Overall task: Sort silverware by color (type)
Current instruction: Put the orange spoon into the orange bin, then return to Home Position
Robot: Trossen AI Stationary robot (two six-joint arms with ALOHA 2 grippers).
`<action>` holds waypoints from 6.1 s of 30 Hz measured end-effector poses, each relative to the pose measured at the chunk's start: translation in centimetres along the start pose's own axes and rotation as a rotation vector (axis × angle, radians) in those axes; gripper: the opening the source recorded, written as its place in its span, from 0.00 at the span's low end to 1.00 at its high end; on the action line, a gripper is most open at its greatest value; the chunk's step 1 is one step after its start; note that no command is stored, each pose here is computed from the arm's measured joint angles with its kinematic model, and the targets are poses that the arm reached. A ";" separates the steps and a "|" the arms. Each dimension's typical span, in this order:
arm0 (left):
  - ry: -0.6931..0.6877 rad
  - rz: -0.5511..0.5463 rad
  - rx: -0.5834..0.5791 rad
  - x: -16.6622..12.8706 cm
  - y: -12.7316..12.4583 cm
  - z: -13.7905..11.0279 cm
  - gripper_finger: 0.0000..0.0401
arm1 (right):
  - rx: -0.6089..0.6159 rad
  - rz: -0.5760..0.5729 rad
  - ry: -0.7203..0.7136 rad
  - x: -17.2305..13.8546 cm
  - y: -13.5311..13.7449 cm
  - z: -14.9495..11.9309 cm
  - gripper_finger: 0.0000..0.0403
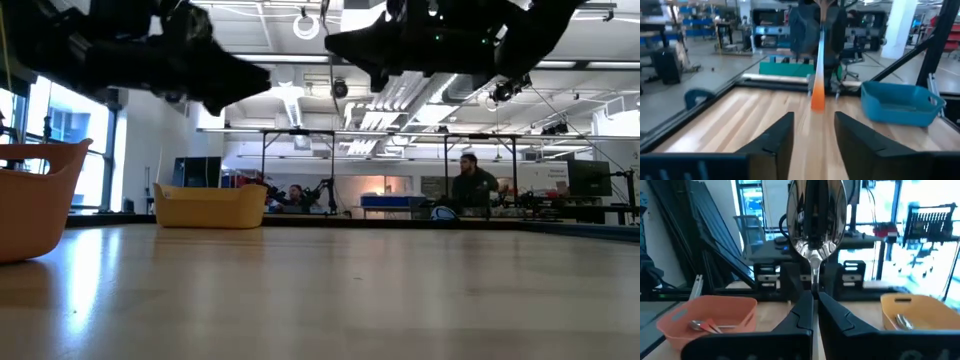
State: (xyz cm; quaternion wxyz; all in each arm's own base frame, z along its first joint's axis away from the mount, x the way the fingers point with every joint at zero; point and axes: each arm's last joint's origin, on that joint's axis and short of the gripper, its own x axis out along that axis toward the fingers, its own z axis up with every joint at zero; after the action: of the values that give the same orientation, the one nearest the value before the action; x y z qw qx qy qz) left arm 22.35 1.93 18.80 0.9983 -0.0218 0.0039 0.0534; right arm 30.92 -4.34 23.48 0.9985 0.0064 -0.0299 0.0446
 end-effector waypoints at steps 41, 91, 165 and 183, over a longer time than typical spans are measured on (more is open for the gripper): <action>0.189 -0.014 0.047 3.9 -5.6 6.3 0.01 | -0.107 -0.015 -0.118 0.1 2.5 1.6 0.25; 1.024 0.547 -0.749 -10.2 -22.8 0.2 0.00 | -0.156 -0.230 0.378 -1.7 3.8 -1.1 0.00; 0.133 -0.090 0.069 -0.2 1.4 1.4 0.00 | -0.224 -0.305 0.048 -17.5 2.4 -2.8 0.00; 0.000 0.057 0.079 -8.4 3.0 -0.9 0.00 | -0.209 -0.317 0.003 -19.0 2.9 -3.3 0.00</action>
State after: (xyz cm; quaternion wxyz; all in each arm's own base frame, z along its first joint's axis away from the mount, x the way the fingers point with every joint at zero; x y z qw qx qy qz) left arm 13.65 3.94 17.89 0.9965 0.0179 0.0068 0.0814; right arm 11.95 -3.06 19.12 0.9883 -0.0928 -0.0317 -0.1165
